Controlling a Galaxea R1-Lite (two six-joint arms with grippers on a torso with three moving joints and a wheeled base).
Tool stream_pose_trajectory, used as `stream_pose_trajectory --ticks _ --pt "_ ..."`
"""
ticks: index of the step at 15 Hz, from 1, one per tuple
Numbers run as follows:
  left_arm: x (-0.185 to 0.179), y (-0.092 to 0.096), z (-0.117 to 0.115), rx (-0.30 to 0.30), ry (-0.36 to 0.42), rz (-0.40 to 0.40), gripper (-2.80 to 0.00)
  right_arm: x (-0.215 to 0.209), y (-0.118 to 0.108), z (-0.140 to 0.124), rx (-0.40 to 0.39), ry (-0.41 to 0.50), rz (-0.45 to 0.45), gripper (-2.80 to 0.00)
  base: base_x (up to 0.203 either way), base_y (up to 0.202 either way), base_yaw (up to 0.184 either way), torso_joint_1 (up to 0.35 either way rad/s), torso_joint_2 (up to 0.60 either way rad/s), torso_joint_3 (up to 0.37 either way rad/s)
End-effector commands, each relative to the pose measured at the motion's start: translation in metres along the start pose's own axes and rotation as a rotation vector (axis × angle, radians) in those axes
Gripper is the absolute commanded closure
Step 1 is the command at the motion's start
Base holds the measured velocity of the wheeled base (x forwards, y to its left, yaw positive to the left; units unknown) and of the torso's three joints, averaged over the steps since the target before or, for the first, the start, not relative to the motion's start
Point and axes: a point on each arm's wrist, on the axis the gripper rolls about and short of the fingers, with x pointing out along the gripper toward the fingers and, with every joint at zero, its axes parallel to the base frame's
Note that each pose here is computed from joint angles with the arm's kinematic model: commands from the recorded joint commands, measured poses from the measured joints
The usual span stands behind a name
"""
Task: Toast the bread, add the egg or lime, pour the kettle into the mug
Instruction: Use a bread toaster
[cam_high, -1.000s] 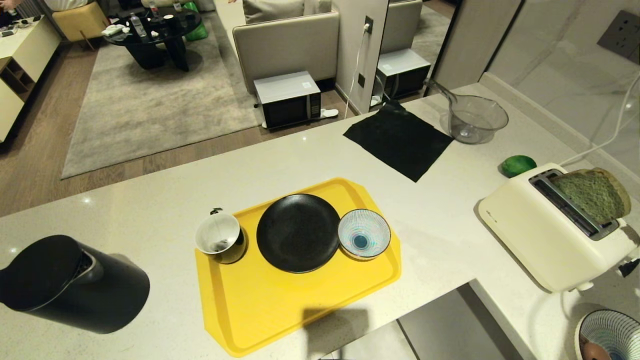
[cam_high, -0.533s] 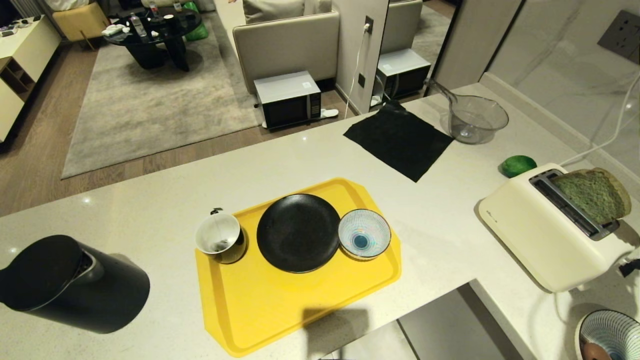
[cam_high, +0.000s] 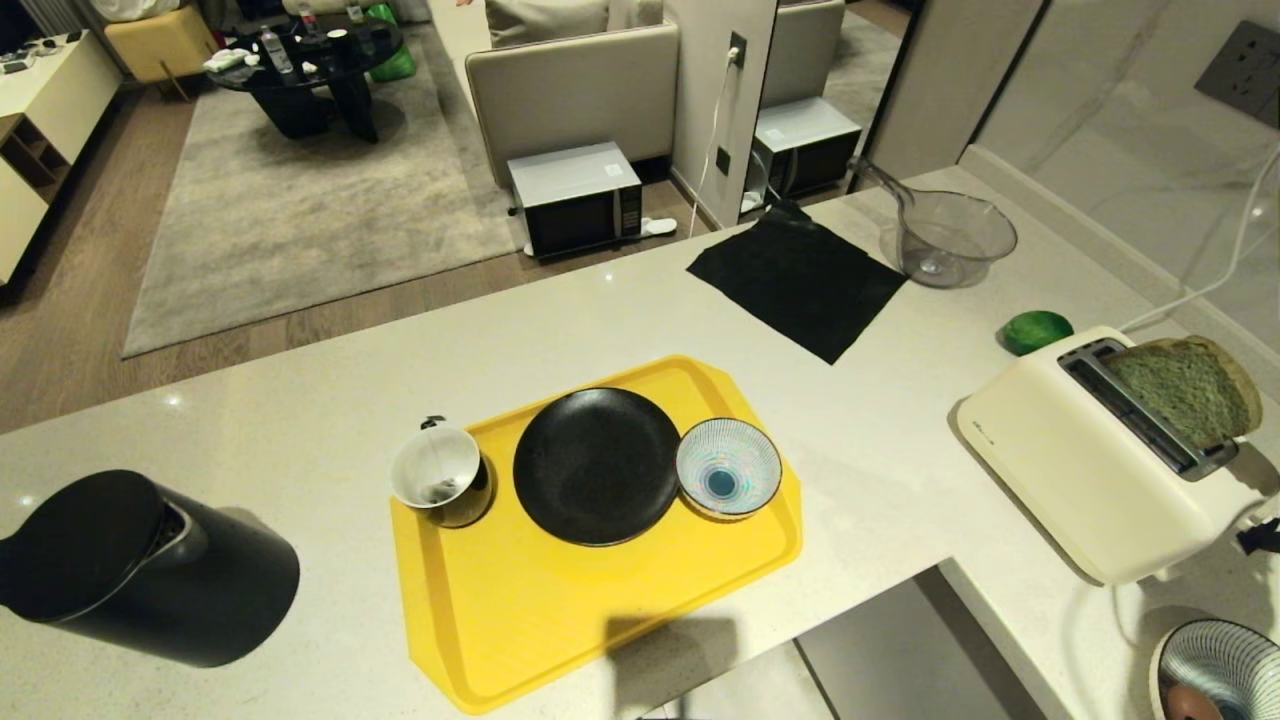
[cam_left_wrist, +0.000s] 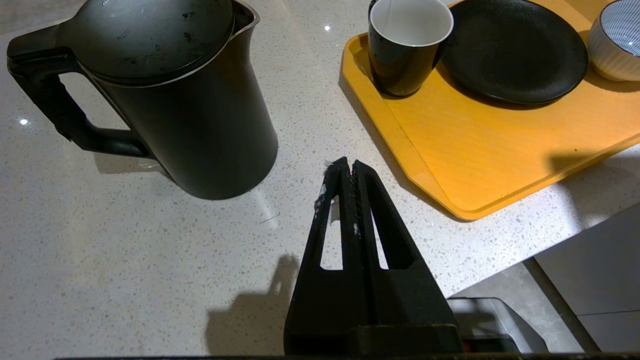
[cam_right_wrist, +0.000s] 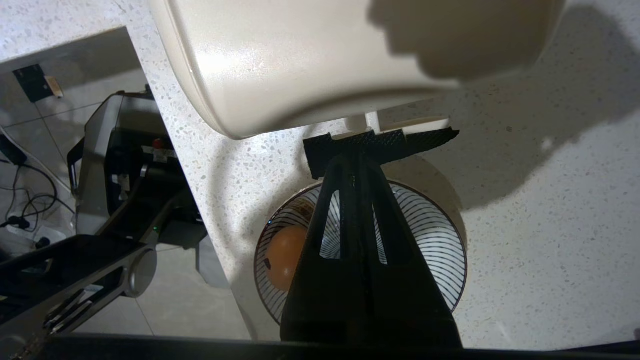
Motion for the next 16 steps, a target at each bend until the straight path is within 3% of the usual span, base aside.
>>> stream_pose_trajectory --ticks 1,16 --pt "0.0 0.0 0.0 0.001 -0.001 0.001 0.0 0.008 -0.004 0.0 0.002 0.012 0.02 0.0 0.0 0.0 0.0 0.0 0.0 0.0" --pt "0.0 0.0 0.0 0.001 -0.001 0.001 0.0 0.031 -0.012 -0.001 0.018 0.06 0.056 0.0 0.0 0.0 0.0 0.0 0.0 0.0"
